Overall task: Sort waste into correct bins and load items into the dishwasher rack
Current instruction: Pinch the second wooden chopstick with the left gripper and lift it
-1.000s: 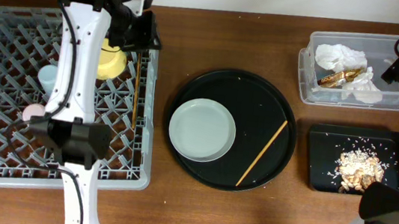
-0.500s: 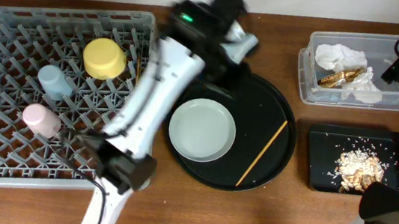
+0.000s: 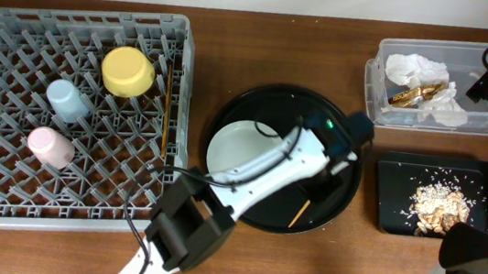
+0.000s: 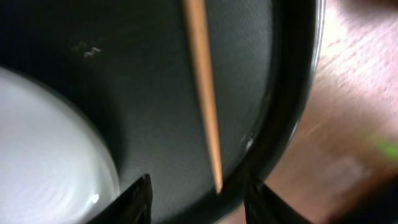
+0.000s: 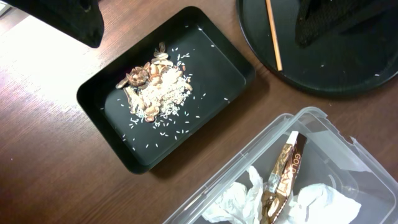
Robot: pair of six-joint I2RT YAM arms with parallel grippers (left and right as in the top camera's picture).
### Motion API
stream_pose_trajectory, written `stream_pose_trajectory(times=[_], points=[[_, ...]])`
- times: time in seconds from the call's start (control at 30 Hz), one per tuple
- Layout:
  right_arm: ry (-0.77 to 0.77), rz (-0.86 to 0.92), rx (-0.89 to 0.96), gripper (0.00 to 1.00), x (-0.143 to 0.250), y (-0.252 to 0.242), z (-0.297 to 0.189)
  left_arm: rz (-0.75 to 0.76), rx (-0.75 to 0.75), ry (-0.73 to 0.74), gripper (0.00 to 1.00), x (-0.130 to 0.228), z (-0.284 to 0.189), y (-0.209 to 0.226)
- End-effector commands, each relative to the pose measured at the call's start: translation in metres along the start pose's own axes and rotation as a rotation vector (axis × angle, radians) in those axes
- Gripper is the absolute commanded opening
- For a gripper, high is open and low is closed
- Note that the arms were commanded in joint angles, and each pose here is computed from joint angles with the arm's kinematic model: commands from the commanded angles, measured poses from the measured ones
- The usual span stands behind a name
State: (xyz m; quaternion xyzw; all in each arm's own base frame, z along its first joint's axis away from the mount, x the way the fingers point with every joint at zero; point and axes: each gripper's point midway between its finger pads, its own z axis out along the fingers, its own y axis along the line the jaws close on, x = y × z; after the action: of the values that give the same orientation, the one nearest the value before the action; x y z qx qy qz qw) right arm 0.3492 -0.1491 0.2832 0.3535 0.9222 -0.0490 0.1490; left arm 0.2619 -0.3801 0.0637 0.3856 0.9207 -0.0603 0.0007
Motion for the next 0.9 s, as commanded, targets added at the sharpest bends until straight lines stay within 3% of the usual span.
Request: stream_pose_trajectory(times=[0.0,0.4,0.87], points=[[-0.003,-0.001,-0.002,0.99,0.000,-0.001,-0.001,0.093,-0.008,-0.041,0.46,-0.004,0.013,-0.009],[-0.003,-0.001,-0.002,0.99,0.000,-0.001,-0.001,0.099,-0.017,-0.229,0.47,-0.046,0.028,-0.006],[-0.003,-0.001,-0.002,0.99,0.000,-0.001,-0.001,0.087,-0.059,-0.176,0.46,-0.026,0.060,0.007]])
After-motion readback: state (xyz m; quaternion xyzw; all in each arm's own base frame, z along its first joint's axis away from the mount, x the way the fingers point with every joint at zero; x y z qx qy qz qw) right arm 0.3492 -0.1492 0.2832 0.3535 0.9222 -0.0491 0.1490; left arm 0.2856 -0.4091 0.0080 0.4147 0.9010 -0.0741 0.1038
